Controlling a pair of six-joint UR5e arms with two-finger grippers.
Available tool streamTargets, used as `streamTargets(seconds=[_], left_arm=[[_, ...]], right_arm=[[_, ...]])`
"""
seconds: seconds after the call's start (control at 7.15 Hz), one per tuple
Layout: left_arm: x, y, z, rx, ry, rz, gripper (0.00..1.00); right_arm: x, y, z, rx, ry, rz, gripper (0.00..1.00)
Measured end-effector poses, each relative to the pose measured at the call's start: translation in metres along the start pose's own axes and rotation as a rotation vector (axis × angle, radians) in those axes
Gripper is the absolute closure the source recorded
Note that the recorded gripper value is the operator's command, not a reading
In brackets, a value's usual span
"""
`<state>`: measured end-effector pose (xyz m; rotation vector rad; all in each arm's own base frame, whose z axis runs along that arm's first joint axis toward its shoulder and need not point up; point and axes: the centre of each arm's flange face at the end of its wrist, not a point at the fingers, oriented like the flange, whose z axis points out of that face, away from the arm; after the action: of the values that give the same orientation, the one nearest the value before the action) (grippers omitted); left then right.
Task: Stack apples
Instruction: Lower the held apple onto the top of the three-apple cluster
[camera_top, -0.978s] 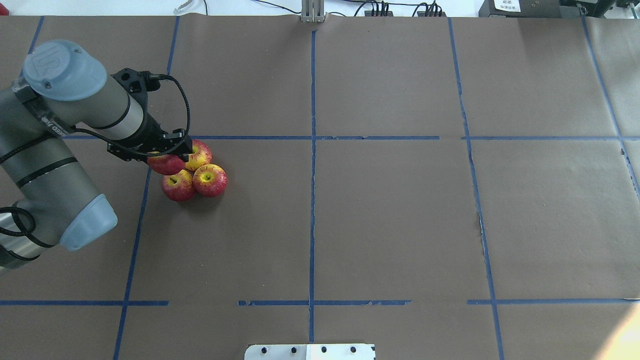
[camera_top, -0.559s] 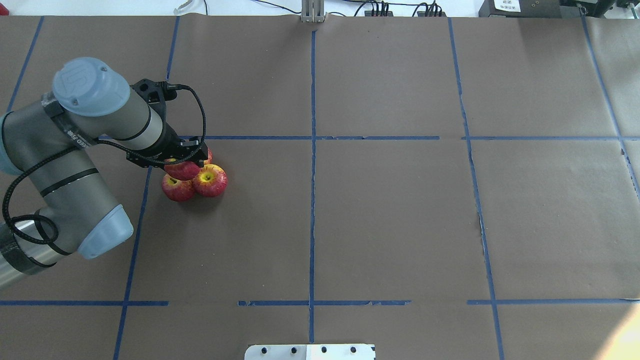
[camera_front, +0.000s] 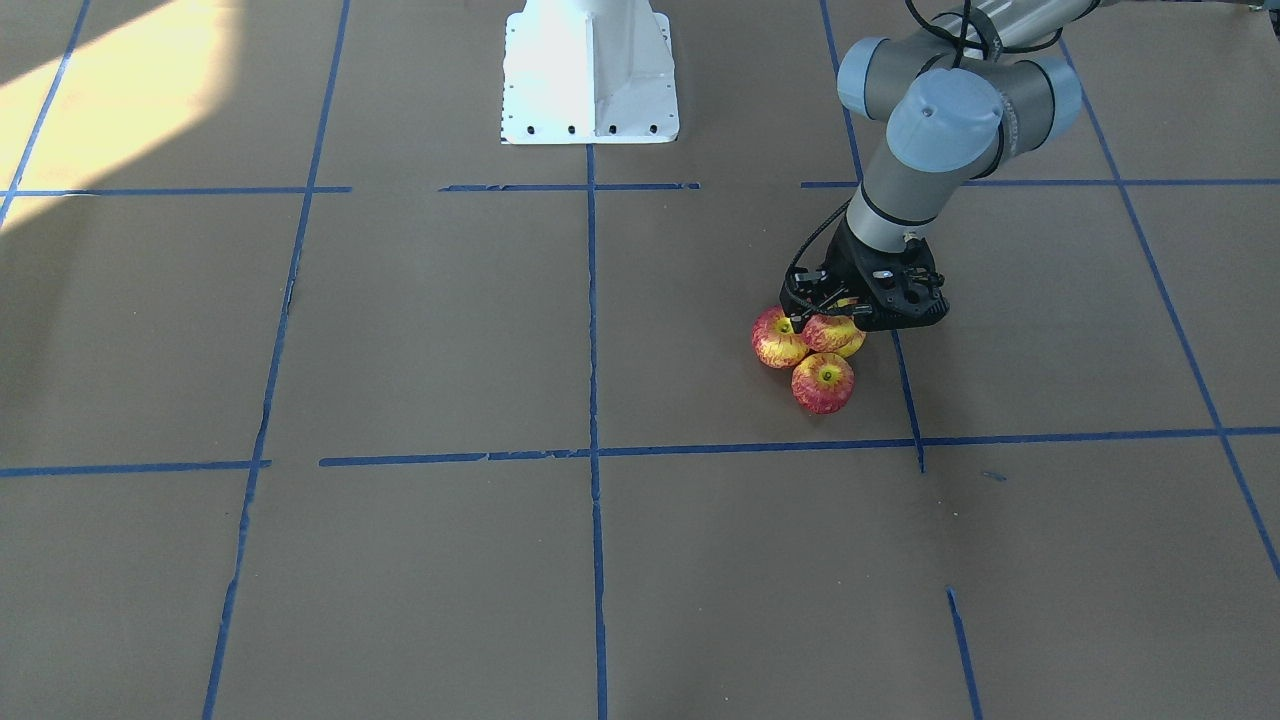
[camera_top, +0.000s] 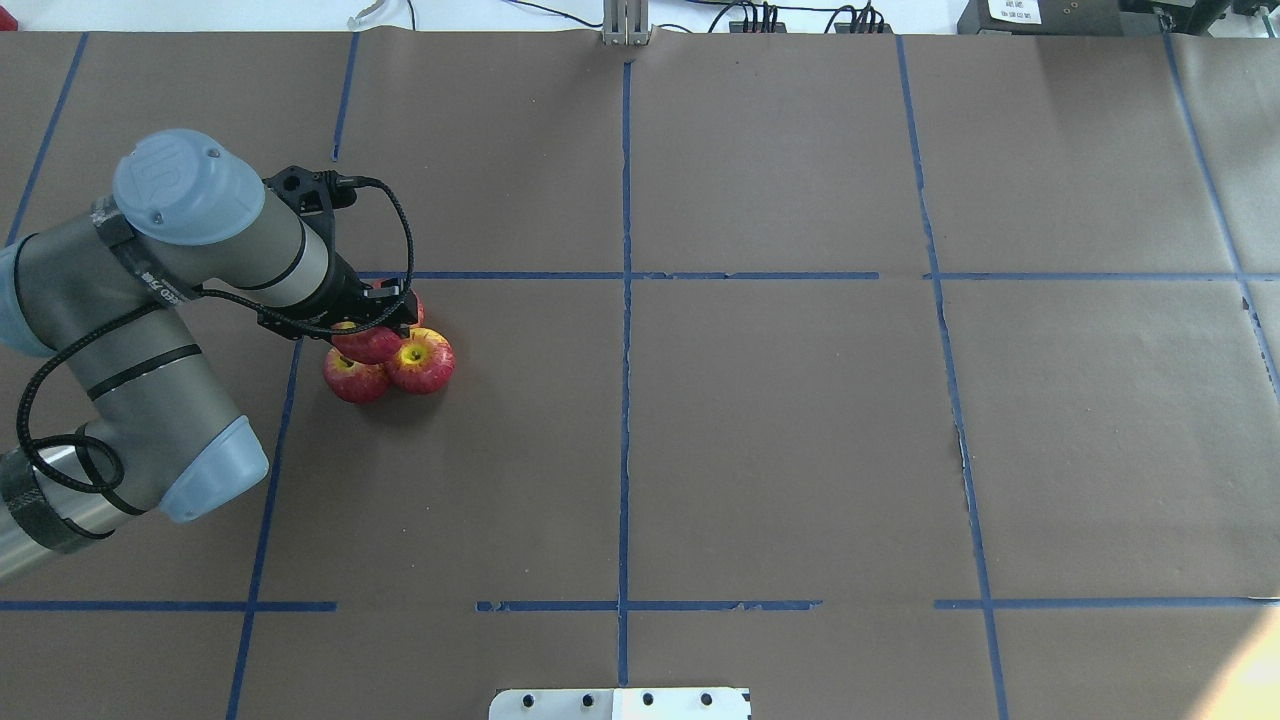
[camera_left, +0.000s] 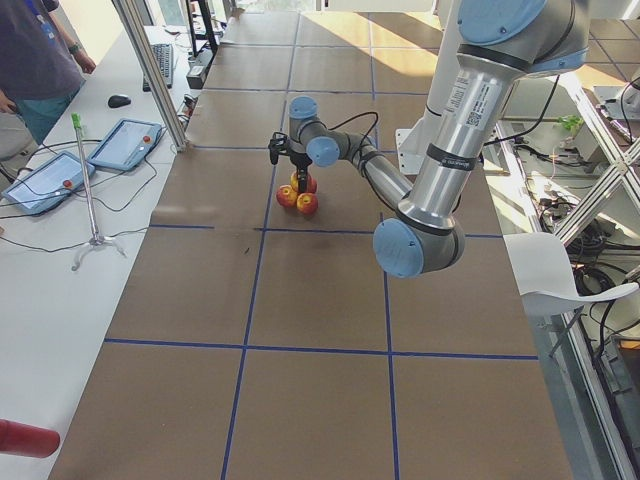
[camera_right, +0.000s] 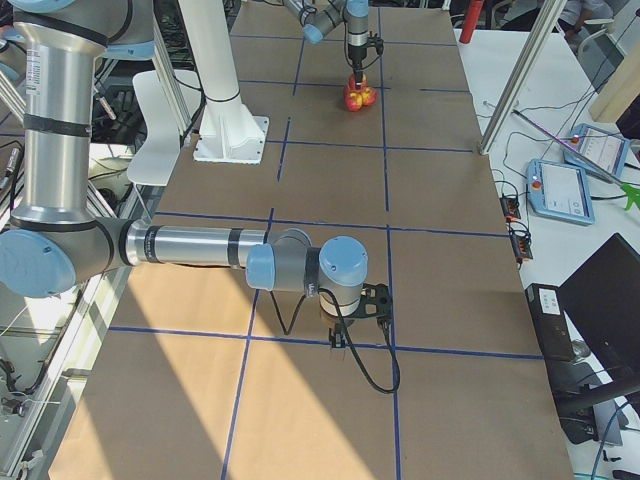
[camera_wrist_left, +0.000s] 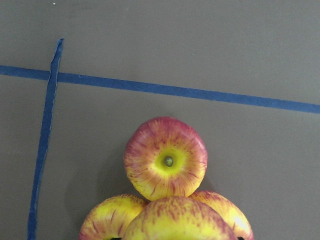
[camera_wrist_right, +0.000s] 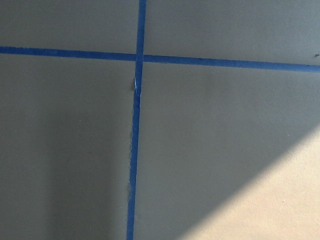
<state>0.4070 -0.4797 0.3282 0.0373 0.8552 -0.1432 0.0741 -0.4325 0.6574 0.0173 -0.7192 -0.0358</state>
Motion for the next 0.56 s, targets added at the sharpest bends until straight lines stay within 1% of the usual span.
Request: streamTargets(seconds=[0.14,0.28,0.42,0.56], left_arm=[[-0.0017,-0.0001,0.0018,-0.001,-0.004,-0.001,0.86],[-0.0023,-0.0004,0.0029,-0.001,-0.006,-0.001,0.78],[-0.0024,-0.0006,0.0033,-0.001,-0.007,0.0,0.67],[-0.0025,-0.0007,0.0035,-0.001,-0.007,0.001,0.59]], right_arm=[[0.0,0.0,0.0,0.0,0.0,0.0,0.0],[0.0,0.0,0.0,0.0,0.0,0.0,0.0],[0.0,0.0,0.0,0.0,0.0,0.0,0.0],[0.0,0.0,0.0,0.0,0.0,0.0,0.0]])
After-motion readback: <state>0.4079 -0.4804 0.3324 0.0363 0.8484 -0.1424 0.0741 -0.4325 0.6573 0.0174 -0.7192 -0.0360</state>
